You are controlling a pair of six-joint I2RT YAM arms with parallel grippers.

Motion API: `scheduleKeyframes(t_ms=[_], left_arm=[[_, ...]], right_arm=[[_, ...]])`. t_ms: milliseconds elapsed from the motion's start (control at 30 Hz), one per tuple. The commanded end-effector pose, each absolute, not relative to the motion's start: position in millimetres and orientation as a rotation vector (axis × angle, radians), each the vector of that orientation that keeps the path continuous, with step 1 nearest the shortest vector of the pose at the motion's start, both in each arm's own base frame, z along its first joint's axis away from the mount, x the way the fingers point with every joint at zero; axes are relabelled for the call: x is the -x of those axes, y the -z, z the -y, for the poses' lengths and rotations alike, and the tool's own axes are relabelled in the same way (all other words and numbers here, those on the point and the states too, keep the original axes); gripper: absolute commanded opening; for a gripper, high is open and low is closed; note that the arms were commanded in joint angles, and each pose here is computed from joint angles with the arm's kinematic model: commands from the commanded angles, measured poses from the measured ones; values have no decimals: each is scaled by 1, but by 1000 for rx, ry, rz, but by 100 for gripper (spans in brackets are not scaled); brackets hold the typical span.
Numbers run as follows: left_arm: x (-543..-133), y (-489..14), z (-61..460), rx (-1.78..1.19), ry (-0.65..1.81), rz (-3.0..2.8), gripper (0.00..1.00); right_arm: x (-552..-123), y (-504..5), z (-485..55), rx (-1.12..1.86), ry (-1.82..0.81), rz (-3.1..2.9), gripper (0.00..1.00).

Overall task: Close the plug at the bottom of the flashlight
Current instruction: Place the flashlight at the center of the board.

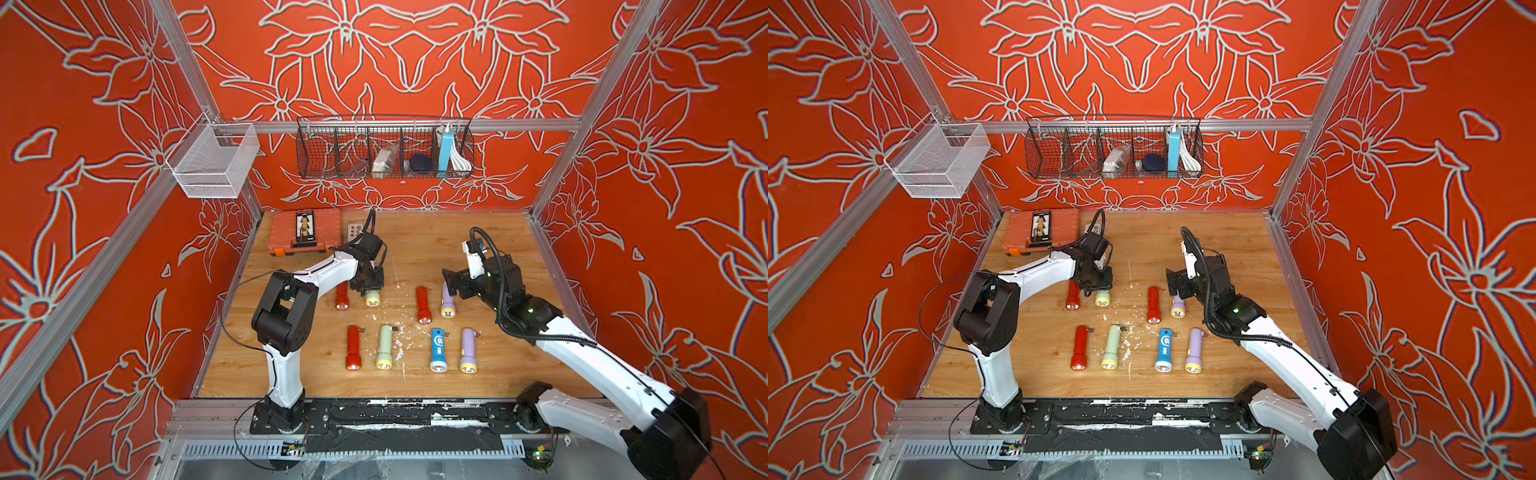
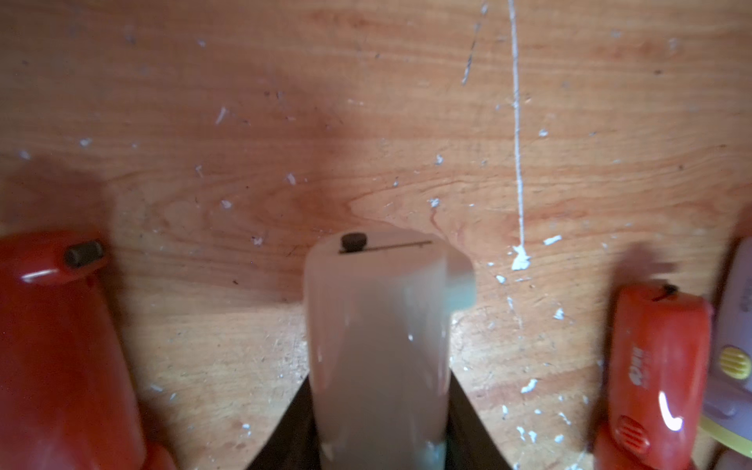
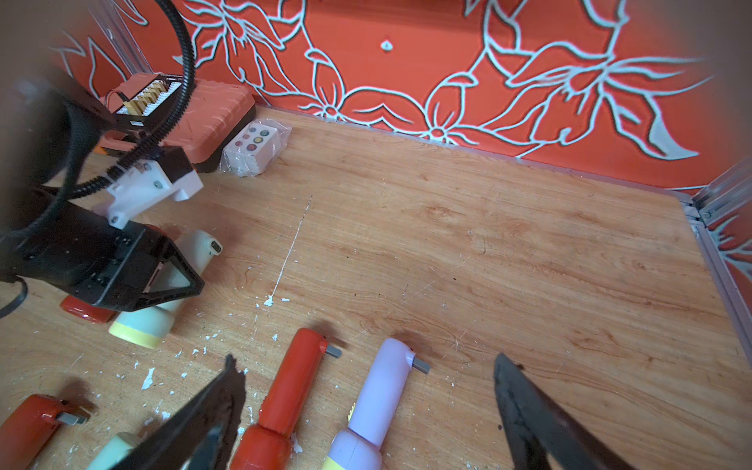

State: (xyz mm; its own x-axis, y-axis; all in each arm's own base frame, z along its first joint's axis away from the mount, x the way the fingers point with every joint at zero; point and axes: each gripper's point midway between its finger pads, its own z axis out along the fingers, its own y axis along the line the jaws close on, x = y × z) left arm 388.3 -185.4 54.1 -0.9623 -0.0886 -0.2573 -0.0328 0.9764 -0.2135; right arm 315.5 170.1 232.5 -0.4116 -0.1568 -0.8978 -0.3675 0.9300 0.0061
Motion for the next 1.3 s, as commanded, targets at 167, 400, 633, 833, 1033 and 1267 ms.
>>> scheduleKeyframes(t_ms=[167, 400, 633, 833, 1033, 1267], left_arm=[[-391, -44, 183, 82, 262, -2912, 14], [-387, -29, 181, 139, 285, -2964, 20], [-387, -27, 181, 147, 297, -2974, 46], [-388, -43, 180, 147, 303, -2942, 84], [-389, -76, 184, 138, 343, -2885, 83], [-376, -99, 212, 58, 375, -2846, 81]], right_arm=[[-315, -228, -168, 376, -239, -2004, 98], [-316, -227, -169, 379, -241, -2006, 98], [-315, -228, -169, 386, -242, -2009, 98], [-312, -230, -172, 404, -263, -2005, 98], [-319, -231, -165, 339, -223, -2015, 98], [-317, -232, -153, 201, -243, -2012, 98]])
